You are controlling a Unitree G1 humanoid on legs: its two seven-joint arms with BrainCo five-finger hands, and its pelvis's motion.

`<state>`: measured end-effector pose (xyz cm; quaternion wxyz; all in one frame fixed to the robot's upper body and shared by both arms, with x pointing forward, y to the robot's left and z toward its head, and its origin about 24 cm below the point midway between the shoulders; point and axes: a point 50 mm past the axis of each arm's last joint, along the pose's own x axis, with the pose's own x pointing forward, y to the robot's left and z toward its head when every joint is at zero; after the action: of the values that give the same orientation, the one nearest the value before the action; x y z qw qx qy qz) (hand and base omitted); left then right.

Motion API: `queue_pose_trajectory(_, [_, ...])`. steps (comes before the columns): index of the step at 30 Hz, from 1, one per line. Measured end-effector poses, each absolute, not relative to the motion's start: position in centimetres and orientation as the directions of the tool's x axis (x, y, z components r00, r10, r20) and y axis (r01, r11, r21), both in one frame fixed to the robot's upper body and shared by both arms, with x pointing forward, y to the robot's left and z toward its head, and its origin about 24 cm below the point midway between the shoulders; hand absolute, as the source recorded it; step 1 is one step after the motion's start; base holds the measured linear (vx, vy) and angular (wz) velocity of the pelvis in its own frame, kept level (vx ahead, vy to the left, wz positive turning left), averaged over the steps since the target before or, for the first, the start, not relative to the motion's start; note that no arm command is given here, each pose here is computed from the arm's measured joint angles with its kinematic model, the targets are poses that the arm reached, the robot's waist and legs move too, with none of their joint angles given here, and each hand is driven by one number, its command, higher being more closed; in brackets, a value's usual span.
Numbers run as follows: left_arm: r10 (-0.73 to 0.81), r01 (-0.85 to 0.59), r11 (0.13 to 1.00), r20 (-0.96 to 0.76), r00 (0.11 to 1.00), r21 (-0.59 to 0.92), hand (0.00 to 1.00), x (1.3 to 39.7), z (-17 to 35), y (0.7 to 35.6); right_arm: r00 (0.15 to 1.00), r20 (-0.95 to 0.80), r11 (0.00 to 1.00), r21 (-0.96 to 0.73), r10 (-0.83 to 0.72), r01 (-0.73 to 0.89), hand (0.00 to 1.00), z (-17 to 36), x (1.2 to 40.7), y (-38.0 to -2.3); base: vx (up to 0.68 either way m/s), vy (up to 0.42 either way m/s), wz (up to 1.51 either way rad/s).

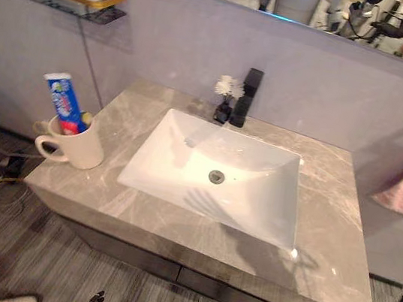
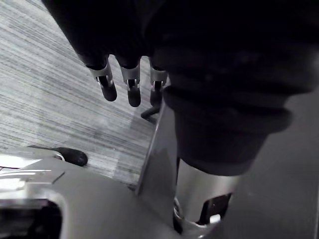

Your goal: Organize washtable

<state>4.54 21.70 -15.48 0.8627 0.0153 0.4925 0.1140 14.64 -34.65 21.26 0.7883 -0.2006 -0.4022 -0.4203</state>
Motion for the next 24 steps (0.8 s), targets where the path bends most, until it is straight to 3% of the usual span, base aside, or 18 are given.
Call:
queue_pose_trajectory(3, [0.204,-0.182,0.975,-0.853,0.481,0.130,0.00,4.3,-15.6,21.4,0.351,0.609,0.446,0.005,-0.711,0.895,0.00,15.3,12.3,-37.1,-0.03,0.031,-0.20])
queue_pose_trajectory(5, [0.197,-0.186,0.975,-0.855,0.481,0.120,0.00,4.3,-15.7,21.0,0.327,0.437,0.346,-0.038,-0.838,0.938,0.00,11.0,9.9,-38.0,0.03,0.035,-0.17])
queue_pose_trajectory(8, [0.194,-0.229,0.969,-0.853,0.485,0.090,0.00,4.5,-15.8,20.1,0.220,0.168,0.207,-0.095,-0.961,0.974,0.00,4.9,5.5,-36.9,0.07,0.026,-0.23])
queue_pose_trajectory(11, [0.208,-0.284,0.957,-0.834,0.511,0.064,0.00,5.3,-15.5,19.7,0.159,-0.104,0.169,-0.102,-0.982,0.980,0.00,-0.8,3.3,-34.4,0.07,0.011,-0.17])
queue_pose_trajectory(15, [0.217,-0.339,0.940,-0.832,0.511,0.036,0.00,5.7,-15.6,19.1,0.186,-0.413,0.249,-0.106,-0.892,0.963,0.00,-7.0,2.6,-30.9,-0.06,0.002,-0.16])
queue_pose_trajectory(18, [0.214,-0.343,0.939,-0.831,0.514,0.030,0.00,5.7,-15.6,19.0,0.251,-0.656,0.424,-0.117,-0.712,0.898,0.00,-11.5,1.6,-27.2,-0.01,0.003,0.00])
queue_pose_trajectory(24, [0.194,-0.322,0.946,-0.831,0.521,0.019,0.00,6.1,-15.6,18.6,0.218,-0.855,0.618,-0.144,-0.471,0.773,0.00,-15.0,-1.5,-23.0,0.05,0.007,0.23])
